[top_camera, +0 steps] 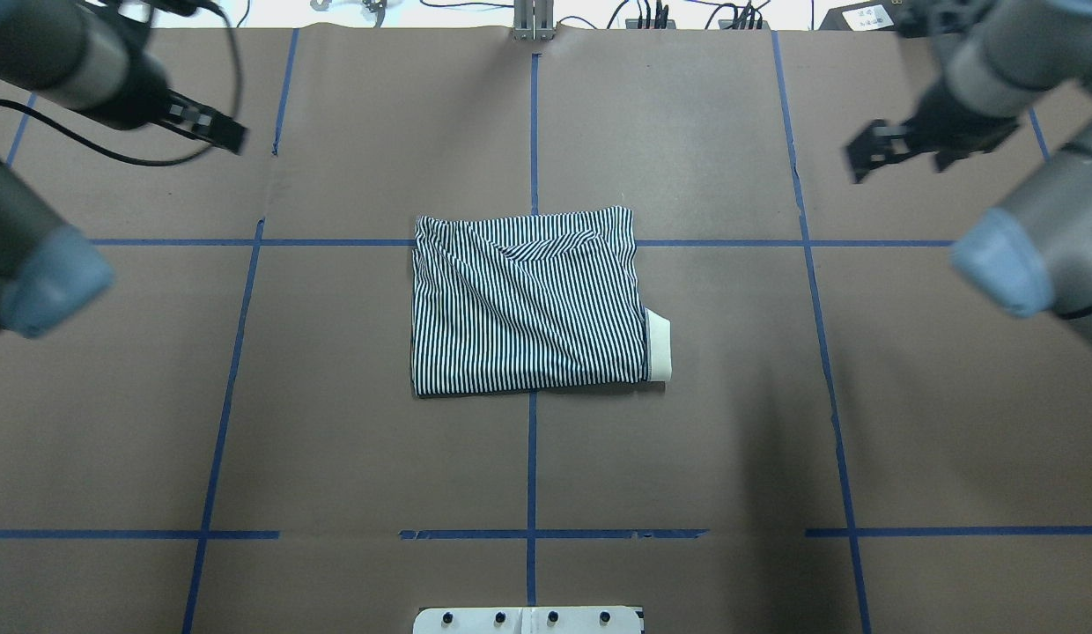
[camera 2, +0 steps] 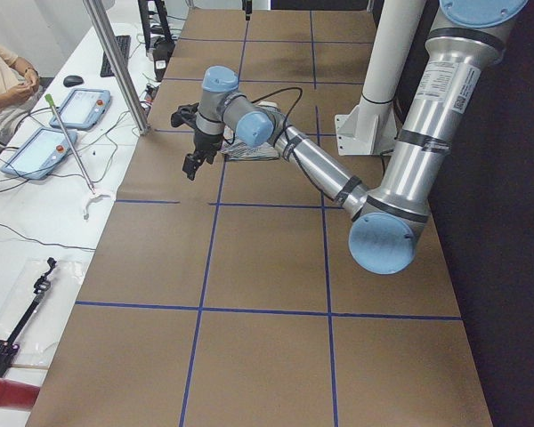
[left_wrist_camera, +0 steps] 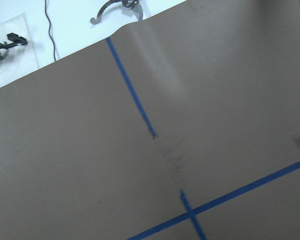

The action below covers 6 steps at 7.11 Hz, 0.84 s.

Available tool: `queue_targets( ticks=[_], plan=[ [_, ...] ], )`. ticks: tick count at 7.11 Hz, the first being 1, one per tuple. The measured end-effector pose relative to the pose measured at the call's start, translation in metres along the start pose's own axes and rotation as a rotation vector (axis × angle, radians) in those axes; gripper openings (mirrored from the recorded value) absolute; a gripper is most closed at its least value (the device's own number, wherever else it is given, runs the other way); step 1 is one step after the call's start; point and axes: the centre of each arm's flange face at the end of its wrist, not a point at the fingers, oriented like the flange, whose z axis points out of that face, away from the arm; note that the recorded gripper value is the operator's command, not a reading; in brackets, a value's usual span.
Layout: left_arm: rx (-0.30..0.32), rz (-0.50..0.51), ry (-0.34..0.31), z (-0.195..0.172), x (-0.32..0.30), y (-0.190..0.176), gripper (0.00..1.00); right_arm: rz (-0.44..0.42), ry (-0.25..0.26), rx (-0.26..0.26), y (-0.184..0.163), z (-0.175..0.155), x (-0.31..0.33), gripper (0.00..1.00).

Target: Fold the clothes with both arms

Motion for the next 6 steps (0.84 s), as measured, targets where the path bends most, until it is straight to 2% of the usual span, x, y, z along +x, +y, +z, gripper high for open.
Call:
queue_targets(
  ticks=[2,4,6],
  plan=[
    [-0.049,-0.067,0.013,-0.008,-0.077,0.069,1.0,0.069,-0.039,-0.063,0.081,0.02,0.096,1.0],
    [-0.121,-0.175,0.016,0.012,-0.111,0.12,1.0,0.172,-0.068,-0.129,0.15,0.049,0.137,1.0],
    [-0.176,-0.239,0.03,0.034,-0.14,0.155,1.0,0.261,-0.112,-0.136,0.191,0.055,0.164,1.0]
  ],
)
